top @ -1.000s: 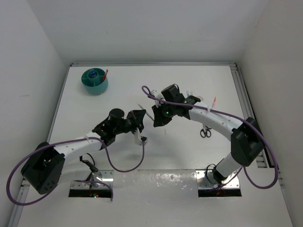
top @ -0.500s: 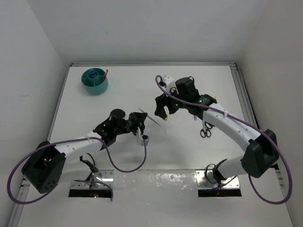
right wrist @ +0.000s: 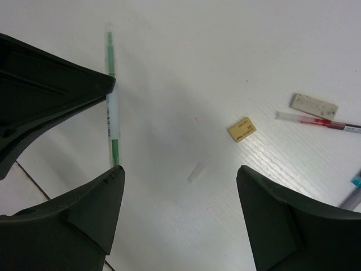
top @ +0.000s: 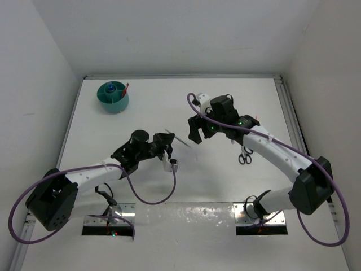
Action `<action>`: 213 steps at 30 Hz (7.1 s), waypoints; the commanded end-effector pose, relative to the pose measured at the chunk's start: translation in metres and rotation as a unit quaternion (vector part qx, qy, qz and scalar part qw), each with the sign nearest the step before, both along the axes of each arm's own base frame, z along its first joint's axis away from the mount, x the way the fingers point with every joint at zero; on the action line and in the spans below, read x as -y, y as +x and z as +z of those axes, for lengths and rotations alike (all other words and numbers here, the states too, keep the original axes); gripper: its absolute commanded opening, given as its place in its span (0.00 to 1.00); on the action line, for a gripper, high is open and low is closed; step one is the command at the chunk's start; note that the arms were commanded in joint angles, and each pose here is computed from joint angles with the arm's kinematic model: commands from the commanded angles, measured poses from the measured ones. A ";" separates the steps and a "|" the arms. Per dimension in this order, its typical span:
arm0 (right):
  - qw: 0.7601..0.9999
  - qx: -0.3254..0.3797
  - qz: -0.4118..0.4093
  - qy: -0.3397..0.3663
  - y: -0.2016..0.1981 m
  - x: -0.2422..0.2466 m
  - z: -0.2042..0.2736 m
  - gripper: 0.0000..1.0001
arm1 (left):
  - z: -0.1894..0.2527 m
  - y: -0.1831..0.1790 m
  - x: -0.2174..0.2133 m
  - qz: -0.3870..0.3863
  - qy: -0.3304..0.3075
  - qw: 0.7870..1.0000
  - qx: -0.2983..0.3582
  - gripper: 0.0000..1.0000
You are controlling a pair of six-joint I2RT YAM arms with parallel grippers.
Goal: Sort the stationery into containers
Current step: Close the pen cap on the pen, then place the pen in the storage box, then pick up the pen from the center of the board.
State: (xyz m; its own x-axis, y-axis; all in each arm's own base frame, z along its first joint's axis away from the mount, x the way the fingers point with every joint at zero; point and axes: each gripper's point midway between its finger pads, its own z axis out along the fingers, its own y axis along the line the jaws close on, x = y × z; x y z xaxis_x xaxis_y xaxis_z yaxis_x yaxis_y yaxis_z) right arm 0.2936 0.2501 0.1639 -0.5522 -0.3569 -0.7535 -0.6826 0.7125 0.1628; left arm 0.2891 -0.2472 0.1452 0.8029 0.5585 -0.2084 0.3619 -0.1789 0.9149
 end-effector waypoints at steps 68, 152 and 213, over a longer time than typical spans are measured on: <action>0.976 0.059 -0.209 0.030 0.231 0.044 0.052 0.80 | 0.041 0.270 -0.273 0.343 -0.498 0.743 -0.287 0.00; 0.956 -0.152 -0.187 -0.170 -0.023 0.008 -0.156 0.43 | 0.144 0.087 -0.138 0.378 -0.604 0.638 -0.293 0.52; 0.733 -0.133 -0.665 0.050 0.000 0.323 -0.046 0.00 | 0.054 0.153 0.210 0.265 -0.343 0.710 -0.555 0.48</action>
State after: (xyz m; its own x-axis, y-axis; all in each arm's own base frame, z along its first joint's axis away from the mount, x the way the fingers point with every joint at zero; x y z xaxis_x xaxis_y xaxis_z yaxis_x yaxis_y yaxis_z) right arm 0.2941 -0.0445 0.0995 -0.6390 0.6310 -0.4400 0.5856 0.7699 0.2537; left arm 0.4615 -0.4178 0.2070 -0.2715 0.2101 -0.9392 0.7682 0.6352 -0.0800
